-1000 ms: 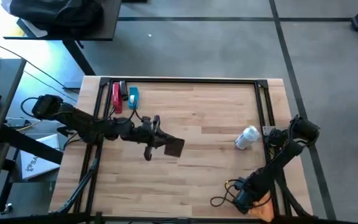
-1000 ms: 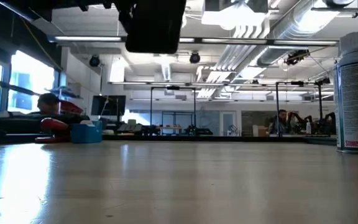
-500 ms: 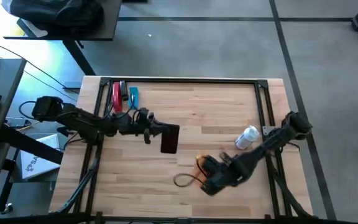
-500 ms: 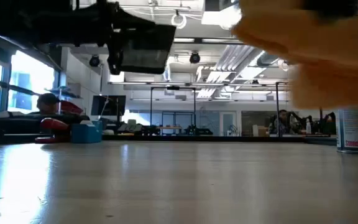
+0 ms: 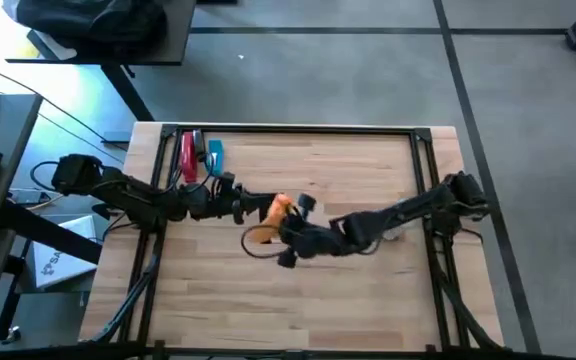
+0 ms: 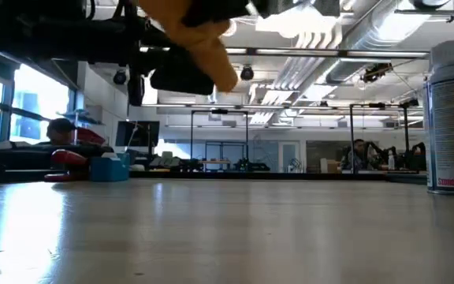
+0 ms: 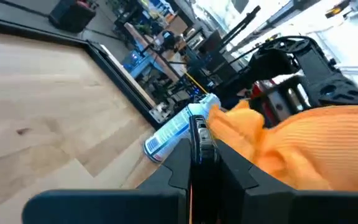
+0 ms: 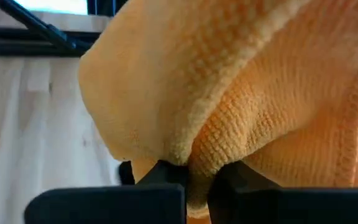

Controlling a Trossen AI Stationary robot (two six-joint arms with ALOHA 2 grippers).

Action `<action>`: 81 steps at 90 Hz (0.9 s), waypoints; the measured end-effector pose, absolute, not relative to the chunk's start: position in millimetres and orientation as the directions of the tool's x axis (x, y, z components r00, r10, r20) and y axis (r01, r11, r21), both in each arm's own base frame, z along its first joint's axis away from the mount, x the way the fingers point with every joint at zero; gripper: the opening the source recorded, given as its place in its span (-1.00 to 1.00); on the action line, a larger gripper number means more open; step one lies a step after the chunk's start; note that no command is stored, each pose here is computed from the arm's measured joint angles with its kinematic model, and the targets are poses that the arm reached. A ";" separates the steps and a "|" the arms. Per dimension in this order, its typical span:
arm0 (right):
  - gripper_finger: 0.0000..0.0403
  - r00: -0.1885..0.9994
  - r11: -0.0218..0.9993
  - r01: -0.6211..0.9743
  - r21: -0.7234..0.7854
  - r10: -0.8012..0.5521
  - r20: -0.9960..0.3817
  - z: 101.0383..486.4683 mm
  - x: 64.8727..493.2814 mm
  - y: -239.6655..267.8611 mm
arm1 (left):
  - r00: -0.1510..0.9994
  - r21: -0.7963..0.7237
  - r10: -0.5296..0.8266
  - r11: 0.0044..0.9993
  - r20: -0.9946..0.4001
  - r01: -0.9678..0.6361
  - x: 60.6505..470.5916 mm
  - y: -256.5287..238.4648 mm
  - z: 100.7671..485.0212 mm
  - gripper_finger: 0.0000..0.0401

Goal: Apply microfiber cloth
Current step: Wipe the front and back of the black cellphone using the yellow microfiber cloth

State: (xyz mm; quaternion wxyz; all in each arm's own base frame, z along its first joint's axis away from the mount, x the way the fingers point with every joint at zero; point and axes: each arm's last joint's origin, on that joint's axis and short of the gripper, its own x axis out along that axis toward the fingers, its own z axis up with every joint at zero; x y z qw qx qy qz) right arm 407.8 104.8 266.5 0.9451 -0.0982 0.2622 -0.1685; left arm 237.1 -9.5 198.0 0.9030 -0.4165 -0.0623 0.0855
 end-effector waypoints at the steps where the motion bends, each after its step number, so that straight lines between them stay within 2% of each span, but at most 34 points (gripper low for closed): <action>1: -1.00 0.805 0.923 0.262 -0.282 -0.370 -0.464 265.2 409.1 103.2 | 0.978 -0.766 0.206 0.634 0.041 -0.102 237.1 -9.5 198.0 -0.92; 11: -1.00 0.820 0.916 0.175 -0.360 -0.338 -0.462 256.3 421.5 90.6 | 0.978 -0.811 0.204 0.578 0.033 -0.093 237.1 -10.2 197.1 -0.91; 22: -1.00 0.848 0.867 0.095 -0.490 -0.328 -0.416 251.5 432.2 85.9 | 0.980 -0.808 0.196 0.582 0.028 -0.093 236.8 -13.5 196.4 -0.89; 36: -1.00 0.844 0.778 0.119 -0.617 -0.406 -0.350 256.3 435.6 79.3 | 0.974 -0.798 0.224 0.594 0.043 -0.102 236.8 -12.7 198.2 -0.88; 46: -1.00 0.830 0.770 0.155 -0.619 -0.441 -0.341 256.8 435.8 75.3 | 0.972 -0.797 0.230 0.595 0.040 -0.108 236.7 -12.5 198.0 -0.88; 67: -1.00 0.857 0.872 0.106 -0.477 -0.324 -0.401 253.9 432.9 85.2 | 0.985 -0.791 0.170 0.606 0.025 -0.085 237.0 -15.2 196.2 -0.87; 81: -1.00 0.836 0.852 0.098 -0.514 -0.350 -0.422 253.8 423.4 103.5 | 0.986 -0.792 0.162 0.606 0.035 -0.071 237.0 -15.5 197.2 -0.87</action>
